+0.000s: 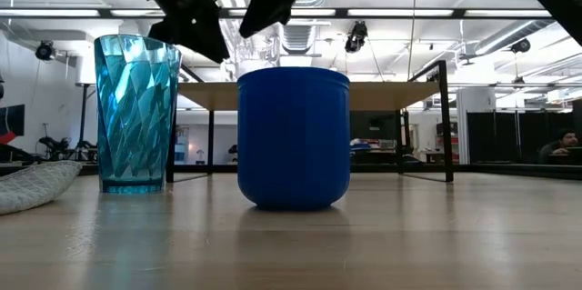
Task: Stack small to large cups/mugs on shelf
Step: Put the transparent mug on the shelf
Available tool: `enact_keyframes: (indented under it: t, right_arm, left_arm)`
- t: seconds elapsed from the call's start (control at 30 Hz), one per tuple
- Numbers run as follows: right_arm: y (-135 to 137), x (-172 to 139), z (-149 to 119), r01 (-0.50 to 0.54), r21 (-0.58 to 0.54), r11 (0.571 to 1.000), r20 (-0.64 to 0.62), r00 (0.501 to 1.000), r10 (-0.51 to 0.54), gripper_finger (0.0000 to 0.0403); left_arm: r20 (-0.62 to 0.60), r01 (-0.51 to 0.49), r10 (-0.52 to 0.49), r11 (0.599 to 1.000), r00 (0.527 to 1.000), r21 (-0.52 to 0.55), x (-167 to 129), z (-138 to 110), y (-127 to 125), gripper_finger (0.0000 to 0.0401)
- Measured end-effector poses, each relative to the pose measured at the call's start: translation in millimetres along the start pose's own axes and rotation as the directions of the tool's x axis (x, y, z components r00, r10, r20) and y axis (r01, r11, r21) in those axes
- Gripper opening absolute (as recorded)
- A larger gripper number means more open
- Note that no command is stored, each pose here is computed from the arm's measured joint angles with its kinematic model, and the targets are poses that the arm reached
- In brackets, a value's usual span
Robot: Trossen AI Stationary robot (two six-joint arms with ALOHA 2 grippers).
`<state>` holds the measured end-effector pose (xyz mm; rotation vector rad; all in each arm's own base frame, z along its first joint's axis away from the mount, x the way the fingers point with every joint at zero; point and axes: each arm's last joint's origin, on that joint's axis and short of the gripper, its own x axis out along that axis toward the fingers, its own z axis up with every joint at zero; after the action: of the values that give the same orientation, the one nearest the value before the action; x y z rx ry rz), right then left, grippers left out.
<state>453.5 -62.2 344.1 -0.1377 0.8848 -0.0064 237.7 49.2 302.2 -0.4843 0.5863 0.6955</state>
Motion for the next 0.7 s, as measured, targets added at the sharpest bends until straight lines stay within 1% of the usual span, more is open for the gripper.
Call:
enact_keyframes:
  t: [0.17,0.23,0.33,0.47,0.53,0.7]
  right_arm:
    - [-0.3,-21.4,6.3,0.005,0.05,0.999,0.037,0.999,-0.007,0.0064]
    - [-0.1,-32.8,7.3,0.004,0.063,0.998,0.031,1.0,-0.006,0.0062]
    - [1.0,-46.0,4.5,-0.001,0.092,0.996,0.004,1.0,0.0,0.0059]
    - [2.9,-54.1,-4.1,-0.006,0.112,0.994,-0.075,0.997,0.014,0.0059]
    - [2.6,-53.8,-6.7,0.021,0.11,0.994,-0.108,0.994,-0.009,0.0058]
    - [-0.9,-44.2,-9.2,0.142,0.095,0.985,-0.161,0.979,-0.125,0.0049]
  left_arm:
    - [0.052,0.035,-0.034,0.999,0.998,-0.022,-17.1,7.3,2.6,0.0066]
    - [0.077,0.053,-0.05,0.998,0.996,-0.031,-26.1,9.3,5.2,0.0066]
    - [0.119,0.082,-0.076,0.996,0.99,-0.047,-41.3,11.9,10.1,0.0066]
    - [0.171,0.121,-0.109,0.991,0.979,-0.063,-59.8,14.2,16.4,0.0066]
    - [0.192,0.136,-0.12,0.988,0.974,-0.069,-66.7,14.9,19.0,0.0066]
    - [0.225,0.16,-0.139,0.984,0.964,-0.078,-78.6,15.5,23.8,0.0066]
